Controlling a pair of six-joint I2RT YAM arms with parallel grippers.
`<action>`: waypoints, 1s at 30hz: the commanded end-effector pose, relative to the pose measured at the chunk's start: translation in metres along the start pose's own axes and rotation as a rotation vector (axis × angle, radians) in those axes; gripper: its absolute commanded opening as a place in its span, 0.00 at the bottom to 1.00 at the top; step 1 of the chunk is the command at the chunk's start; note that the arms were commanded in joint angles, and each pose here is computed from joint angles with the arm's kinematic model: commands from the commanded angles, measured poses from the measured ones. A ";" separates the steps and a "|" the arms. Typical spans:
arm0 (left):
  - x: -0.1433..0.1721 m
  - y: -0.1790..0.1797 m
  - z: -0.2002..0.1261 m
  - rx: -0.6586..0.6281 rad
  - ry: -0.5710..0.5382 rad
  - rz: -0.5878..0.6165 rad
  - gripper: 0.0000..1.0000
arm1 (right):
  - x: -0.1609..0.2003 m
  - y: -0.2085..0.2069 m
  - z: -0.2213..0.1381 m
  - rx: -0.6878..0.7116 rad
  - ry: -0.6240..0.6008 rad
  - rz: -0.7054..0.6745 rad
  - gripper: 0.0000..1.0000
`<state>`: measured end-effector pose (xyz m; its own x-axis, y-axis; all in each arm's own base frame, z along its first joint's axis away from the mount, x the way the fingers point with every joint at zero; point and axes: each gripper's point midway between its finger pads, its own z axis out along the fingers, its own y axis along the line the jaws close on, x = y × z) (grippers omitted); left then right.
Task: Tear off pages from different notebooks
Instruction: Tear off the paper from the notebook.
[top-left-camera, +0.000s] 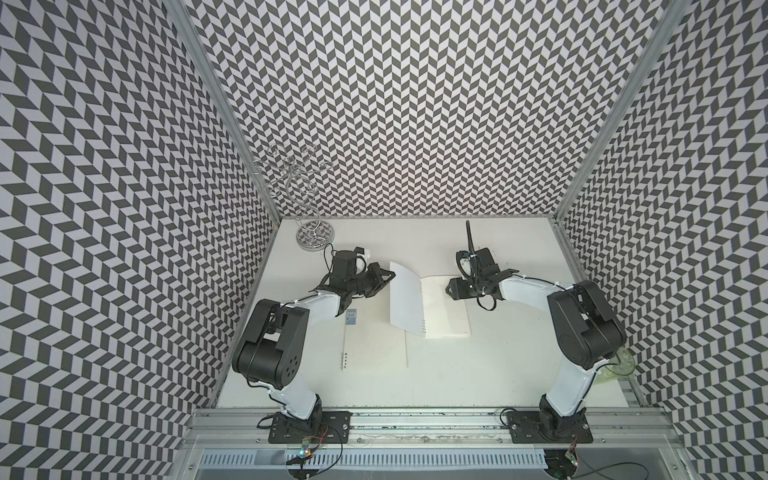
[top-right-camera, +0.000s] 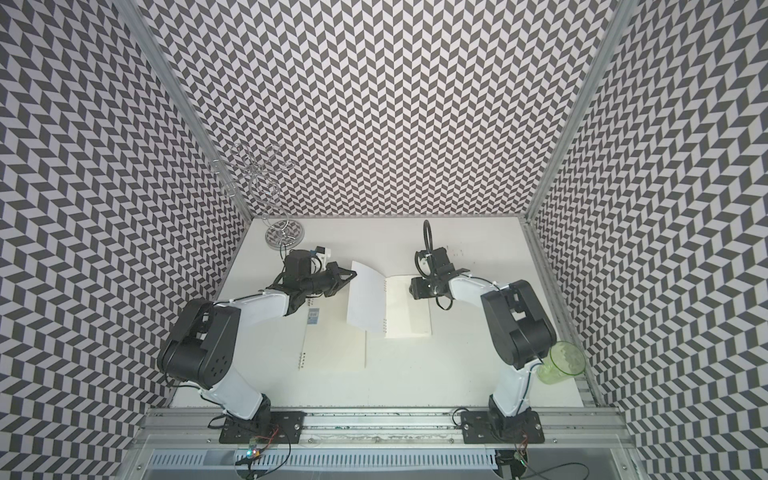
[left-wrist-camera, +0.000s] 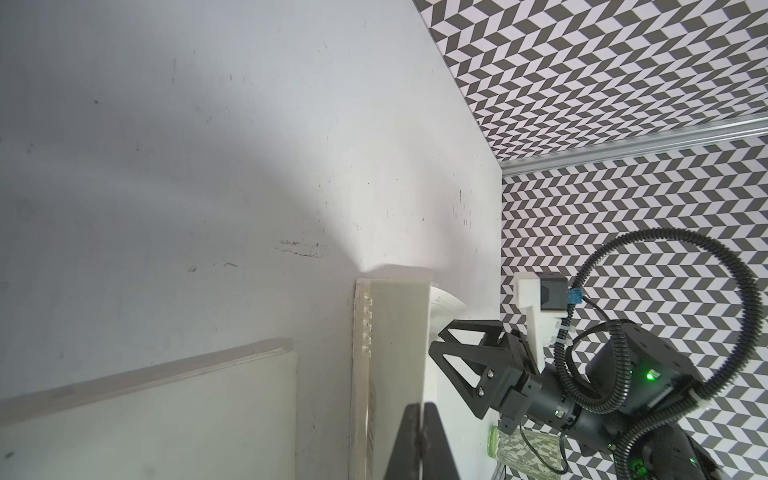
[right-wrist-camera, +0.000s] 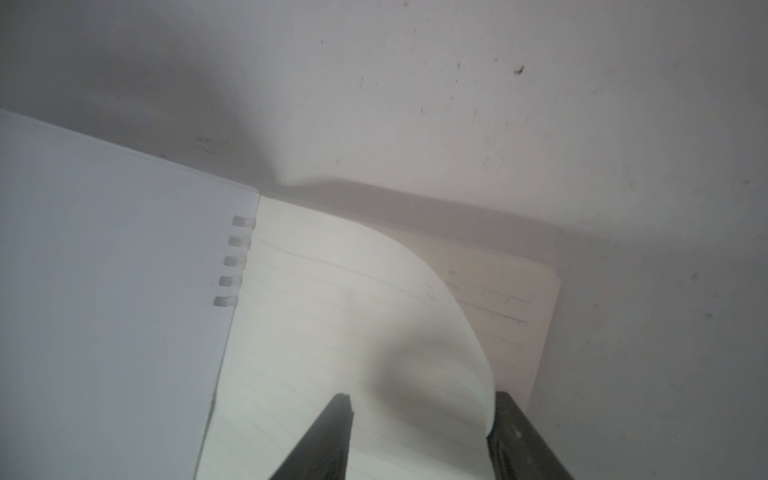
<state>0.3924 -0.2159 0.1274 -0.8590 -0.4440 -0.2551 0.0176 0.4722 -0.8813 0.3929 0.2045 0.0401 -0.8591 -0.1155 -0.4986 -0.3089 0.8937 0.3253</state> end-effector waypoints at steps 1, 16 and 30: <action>-0.001 -0.001 0.002 0.016 0.004 0.023 0.00 | -0.016 0.010 0.004 -0.062 -0.044 -0.017 0.54; -0.002 0.002 0.002 0.014 0.011 0.021 0.00 | -0.021 0.046 0.010 -0.339 -0.004 -0.016 0.74; -0.007 0.001 0.001 0.015 0.002 0.022 0.00 | -0.035 0.097 -0.041 -0.603 -0.071 -0.002 0.85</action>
<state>0.3942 -0.2128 0.1236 -0.8604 -0.4442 -0.2499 0.0130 0.4709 -0.8821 0.3686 0.2724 0.0890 -0.8794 -0.0885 -0.4677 -0.4421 0.5164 0.7334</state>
